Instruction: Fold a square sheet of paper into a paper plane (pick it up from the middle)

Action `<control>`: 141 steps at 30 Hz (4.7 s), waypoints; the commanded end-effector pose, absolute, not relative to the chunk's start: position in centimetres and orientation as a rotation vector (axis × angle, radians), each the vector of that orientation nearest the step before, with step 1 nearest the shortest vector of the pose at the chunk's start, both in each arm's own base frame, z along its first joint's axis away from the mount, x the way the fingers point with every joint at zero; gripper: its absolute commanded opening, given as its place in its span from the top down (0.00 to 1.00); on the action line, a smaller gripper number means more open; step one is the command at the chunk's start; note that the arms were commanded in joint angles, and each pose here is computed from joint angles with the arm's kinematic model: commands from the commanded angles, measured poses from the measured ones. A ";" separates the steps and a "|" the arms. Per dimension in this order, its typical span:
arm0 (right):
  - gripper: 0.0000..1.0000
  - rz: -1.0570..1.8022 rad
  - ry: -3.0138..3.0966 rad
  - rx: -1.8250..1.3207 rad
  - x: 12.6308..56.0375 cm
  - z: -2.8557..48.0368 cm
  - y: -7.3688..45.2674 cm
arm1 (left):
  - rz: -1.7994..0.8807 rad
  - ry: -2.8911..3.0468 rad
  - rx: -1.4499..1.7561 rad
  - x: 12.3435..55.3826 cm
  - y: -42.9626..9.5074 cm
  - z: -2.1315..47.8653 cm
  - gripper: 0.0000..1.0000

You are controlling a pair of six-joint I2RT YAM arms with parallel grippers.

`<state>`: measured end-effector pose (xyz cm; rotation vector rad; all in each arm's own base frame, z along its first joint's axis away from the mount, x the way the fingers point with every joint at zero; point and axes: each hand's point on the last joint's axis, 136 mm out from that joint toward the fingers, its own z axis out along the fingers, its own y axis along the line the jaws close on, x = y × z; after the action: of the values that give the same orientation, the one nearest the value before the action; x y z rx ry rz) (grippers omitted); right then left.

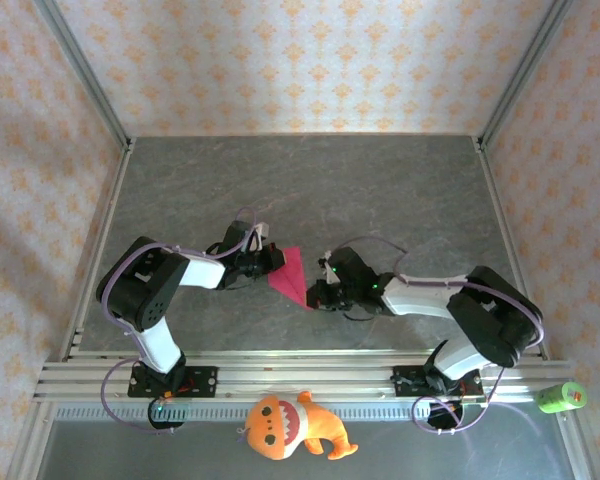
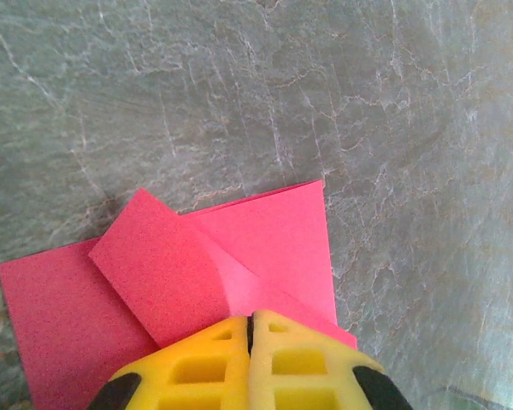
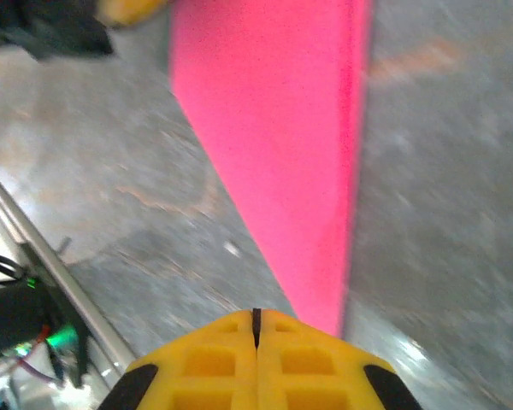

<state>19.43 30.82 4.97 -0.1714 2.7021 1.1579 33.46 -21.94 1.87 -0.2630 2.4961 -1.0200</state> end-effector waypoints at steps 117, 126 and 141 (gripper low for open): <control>0.62 1.338 2.666 0.317 18.7 4.1 30.3 | -1.038 2.621 -0.511 29.0 -20.5 -1.4 1.00; 0.63 1.306 2.670 0.307 19.1 3.7 30.4 | -1.033 2.612 -0.509 29.2 -20.5 -1.1 1.00; 0.93 1.278 2.642 0.274 19.3 4.1 29.7 | -1.082 2.566 -0.474 30.2 -21.2 0.8 1.00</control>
<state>18.85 29.81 3.29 0.3035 2.6843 1.2787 31.61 -21.52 2.05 -0.4485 2.4786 -1.1260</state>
